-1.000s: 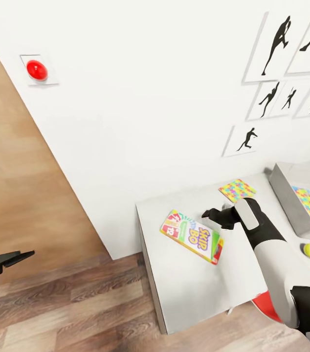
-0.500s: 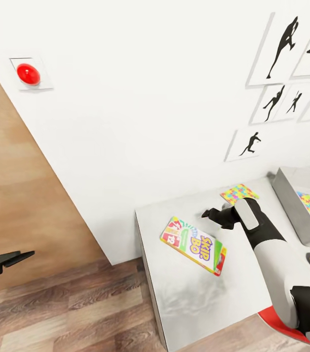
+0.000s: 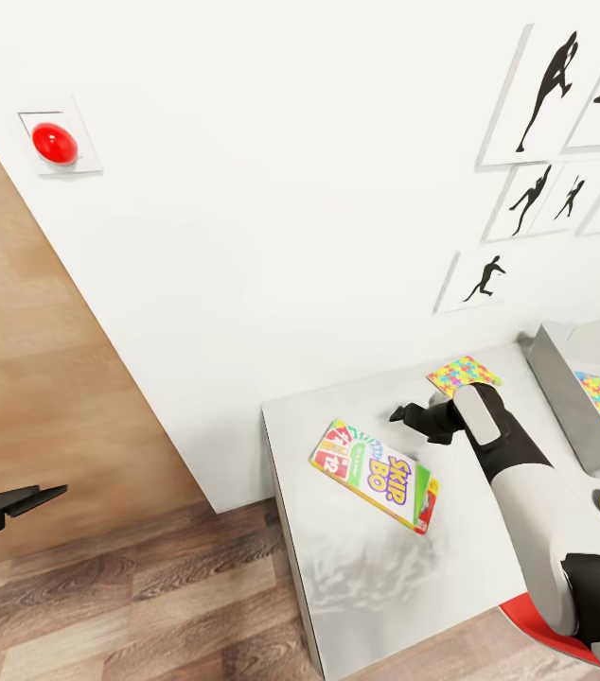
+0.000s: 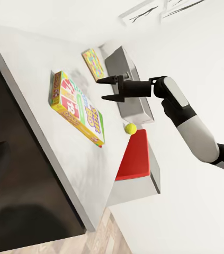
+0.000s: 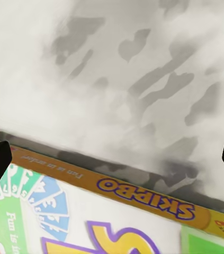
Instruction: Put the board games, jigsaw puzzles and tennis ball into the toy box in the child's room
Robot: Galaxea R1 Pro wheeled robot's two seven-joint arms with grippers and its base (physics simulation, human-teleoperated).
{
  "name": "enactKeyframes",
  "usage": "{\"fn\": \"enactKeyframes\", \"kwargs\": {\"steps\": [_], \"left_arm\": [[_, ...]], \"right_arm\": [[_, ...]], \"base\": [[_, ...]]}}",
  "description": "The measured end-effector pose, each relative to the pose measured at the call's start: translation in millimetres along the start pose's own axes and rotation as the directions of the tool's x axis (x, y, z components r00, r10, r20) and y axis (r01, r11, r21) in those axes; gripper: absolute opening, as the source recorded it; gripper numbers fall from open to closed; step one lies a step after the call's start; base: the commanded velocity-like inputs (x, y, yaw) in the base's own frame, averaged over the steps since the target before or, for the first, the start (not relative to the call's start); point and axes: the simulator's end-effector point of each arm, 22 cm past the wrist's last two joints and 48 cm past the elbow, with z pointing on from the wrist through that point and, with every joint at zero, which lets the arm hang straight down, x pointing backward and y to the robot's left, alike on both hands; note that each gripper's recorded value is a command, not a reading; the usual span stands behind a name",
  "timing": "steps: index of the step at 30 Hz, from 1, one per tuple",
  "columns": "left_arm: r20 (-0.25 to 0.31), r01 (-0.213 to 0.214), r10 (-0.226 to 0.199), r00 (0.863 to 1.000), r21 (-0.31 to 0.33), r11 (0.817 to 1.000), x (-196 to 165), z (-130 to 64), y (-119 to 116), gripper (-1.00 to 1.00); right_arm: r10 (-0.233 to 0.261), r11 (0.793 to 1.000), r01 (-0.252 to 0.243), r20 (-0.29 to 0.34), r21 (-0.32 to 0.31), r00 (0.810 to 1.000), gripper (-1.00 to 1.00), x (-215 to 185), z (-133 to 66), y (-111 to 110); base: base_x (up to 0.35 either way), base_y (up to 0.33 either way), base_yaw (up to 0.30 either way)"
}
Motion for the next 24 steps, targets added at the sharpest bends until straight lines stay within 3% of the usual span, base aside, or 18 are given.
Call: {"fn": "enactKeyframes", "kwargs": {"steps": [24], "left_arm": [[-0.008, 0.021, -0.021, 1.000, -0.009, 1.000, 4, 1.9, 10, 1.00]], "right_arm": [[0.004, 1.000, -0.004, -0.022, 0.010, 1.000, 1.00, 7, 13.8, -6]], "base": [[0.000, 0.000, 0.000]]}}
